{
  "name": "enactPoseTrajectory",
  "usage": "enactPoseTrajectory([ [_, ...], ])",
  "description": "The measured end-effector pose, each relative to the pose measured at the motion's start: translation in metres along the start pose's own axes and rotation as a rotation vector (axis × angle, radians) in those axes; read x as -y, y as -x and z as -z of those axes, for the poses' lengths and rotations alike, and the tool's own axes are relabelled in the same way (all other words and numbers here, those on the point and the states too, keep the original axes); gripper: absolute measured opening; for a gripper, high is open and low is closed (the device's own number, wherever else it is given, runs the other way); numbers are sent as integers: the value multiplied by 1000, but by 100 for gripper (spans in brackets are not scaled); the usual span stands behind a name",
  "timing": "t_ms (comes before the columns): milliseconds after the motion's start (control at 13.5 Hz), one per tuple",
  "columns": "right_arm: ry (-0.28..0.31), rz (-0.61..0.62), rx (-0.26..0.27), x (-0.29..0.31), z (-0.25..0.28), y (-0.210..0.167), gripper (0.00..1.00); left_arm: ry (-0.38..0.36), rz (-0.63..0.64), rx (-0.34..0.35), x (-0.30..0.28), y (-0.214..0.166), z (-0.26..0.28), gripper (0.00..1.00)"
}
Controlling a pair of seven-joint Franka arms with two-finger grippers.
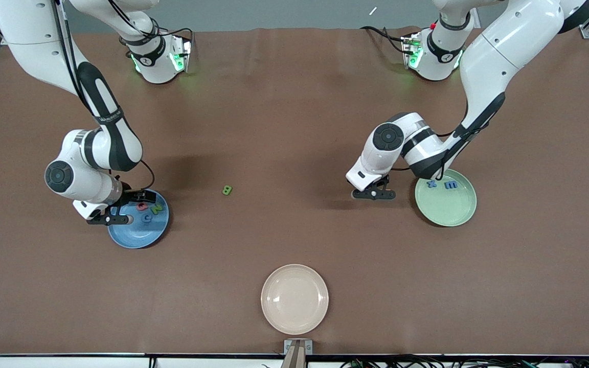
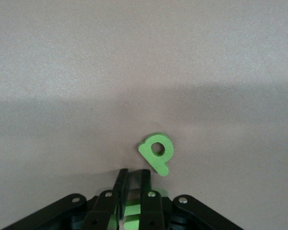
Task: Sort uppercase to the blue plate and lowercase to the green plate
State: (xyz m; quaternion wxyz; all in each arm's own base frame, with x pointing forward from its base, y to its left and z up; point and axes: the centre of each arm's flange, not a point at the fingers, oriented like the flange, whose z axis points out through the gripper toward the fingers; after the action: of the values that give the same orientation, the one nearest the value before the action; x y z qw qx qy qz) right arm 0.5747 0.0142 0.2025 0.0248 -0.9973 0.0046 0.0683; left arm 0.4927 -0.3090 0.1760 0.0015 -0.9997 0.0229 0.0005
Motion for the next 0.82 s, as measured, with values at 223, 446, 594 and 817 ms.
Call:
enactPoseTrajectory([
  [223, -5, -78, 12, 51, 43, -12, 100, -5, 5, 0, 4, -2, -1, 42],
  [446, 2, -196, -17, 137, 56, -2, 100, -7, 5, 1, 4, -2, -1, 46],
  [594, -3, -238, -62, 192, 47, 11, 100, -8, 4, 2, 4, -1, -1, 46],
  [817, -11, -284, -99, 233, 23, 28, 100, -17, 3, 12, 2, 1, -1, 46],
])
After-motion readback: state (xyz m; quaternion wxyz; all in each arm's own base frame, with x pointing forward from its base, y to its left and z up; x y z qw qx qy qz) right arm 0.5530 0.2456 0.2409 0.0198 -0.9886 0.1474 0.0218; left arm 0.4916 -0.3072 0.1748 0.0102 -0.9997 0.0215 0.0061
